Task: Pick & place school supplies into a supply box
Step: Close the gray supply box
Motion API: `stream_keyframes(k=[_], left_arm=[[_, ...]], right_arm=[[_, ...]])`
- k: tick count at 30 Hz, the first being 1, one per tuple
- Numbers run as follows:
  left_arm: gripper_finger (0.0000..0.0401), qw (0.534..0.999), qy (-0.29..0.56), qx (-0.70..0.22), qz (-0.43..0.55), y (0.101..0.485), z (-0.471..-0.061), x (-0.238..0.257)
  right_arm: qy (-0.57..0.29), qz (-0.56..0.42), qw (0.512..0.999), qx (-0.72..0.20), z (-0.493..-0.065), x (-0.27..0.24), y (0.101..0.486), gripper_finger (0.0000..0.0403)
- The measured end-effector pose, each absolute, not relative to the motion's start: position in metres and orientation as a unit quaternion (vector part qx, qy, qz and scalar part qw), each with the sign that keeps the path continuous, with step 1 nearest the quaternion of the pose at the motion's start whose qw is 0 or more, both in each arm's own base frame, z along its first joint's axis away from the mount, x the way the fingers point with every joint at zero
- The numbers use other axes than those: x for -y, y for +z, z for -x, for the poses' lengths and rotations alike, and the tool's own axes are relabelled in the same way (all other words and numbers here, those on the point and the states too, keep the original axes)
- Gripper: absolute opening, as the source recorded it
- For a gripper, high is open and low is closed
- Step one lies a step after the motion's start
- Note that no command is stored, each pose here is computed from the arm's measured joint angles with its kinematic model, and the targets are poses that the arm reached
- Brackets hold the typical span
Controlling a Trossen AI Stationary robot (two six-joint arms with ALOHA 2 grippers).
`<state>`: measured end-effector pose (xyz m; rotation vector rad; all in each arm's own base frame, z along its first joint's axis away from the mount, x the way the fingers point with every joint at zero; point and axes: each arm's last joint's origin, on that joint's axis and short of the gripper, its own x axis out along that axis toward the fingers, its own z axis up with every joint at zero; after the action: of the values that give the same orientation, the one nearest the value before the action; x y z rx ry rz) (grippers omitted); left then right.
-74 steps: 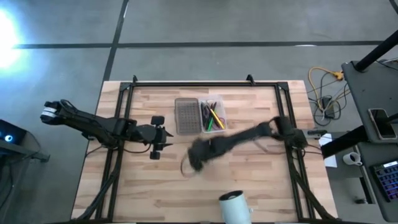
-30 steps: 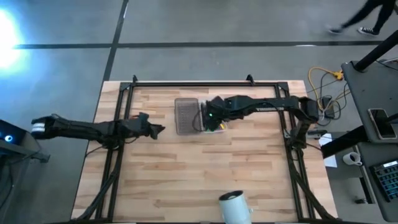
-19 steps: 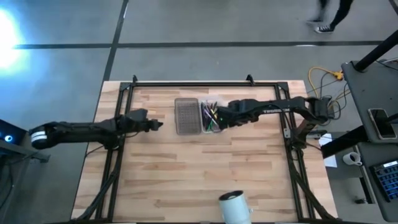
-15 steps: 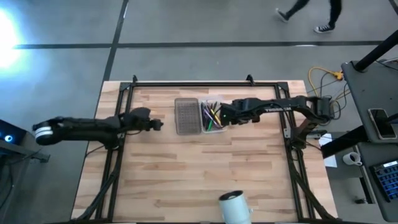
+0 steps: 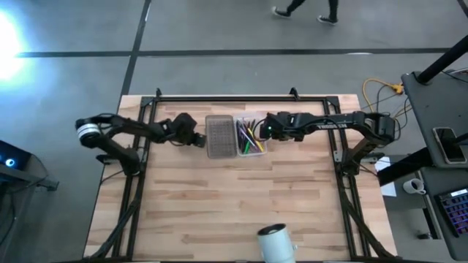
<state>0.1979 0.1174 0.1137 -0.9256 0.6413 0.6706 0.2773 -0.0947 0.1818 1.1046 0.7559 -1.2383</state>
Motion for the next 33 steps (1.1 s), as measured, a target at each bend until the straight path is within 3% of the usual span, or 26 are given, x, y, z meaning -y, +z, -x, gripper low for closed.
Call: stream_keyframes(k=[18, 33], left_arm=[[0.0004, 0.809, 0.281, -0.309, 0.413, 0.121, -0.231, -0.136], [0.0004, 0.866, 0.206, -0.236, 0.391, 0.180, -0.278, -0.134]], right_arm=[[-0.529, -0.497, 0.607, -0.324, -0.264, 0.097, 0.154, 0.0009], [-0.517, -0.488, 0.610, -0.350, -0.259, 0.095, 0.147, 0.0009]])
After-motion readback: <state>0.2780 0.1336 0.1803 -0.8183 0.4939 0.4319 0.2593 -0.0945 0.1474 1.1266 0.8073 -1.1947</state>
